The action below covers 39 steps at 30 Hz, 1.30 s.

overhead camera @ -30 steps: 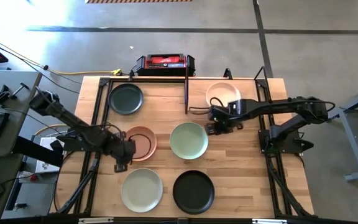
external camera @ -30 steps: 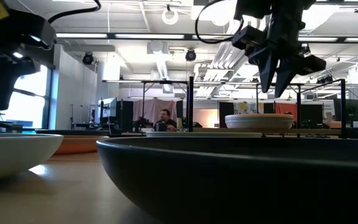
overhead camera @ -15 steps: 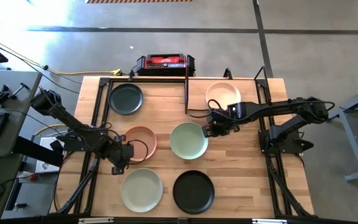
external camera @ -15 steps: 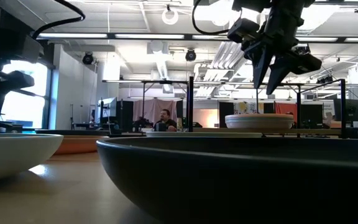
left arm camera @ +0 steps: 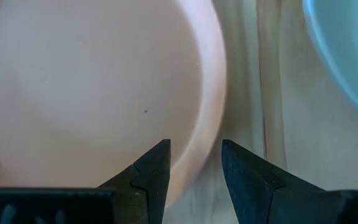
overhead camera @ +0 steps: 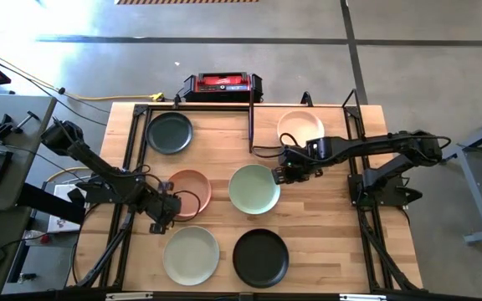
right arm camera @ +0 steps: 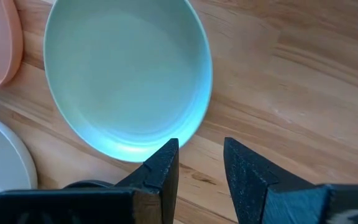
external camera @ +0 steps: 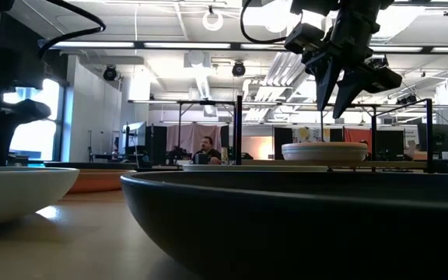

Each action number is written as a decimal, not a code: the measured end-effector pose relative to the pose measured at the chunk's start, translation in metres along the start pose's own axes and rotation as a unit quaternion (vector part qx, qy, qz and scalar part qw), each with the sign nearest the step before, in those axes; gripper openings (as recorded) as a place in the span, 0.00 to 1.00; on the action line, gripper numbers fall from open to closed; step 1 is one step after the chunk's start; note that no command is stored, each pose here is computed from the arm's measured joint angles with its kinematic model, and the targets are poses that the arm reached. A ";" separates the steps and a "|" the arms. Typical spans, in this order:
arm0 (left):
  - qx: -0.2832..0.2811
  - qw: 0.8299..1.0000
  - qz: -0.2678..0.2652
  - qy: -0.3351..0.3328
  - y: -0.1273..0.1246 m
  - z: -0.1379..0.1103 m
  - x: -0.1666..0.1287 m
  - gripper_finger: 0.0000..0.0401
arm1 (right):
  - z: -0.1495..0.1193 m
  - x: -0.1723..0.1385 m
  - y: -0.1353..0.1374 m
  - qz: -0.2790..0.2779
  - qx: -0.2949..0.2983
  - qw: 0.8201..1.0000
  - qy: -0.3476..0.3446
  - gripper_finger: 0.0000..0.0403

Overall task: Place and stack plates onto a shelf
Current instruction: Stack the light orange plate on top of the light pink plate on the shelf

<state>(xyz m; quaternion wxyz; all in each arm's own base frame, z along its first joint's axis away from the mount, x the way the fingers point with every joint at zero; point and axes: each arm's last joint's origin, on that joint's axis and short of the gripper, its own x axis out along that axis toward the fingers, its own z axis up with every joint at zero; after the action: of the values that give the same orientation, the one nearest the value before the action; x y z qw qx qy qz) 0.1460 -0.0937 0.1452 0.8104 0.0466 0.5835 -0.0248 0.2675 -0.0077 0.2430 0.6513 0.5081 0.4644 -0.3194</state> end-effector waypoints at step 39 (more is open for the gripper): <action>0.106 0.994 -0.011 -0.015 -0.007 0.026 -0.030 0.00 | 0.001 -0.001 0.014 0.068 -0.040 0.997 -0.015 0.26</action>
<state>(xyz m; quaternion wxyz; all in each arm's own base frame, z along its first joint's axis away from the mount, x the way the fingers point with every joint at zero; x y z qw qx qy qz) 0.1606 -0.1041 0.1816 0.8089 0.1255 0.5662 -0.0965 0.2798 -0.0045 0.2488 0.6985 0.5071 0.4313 -0.2627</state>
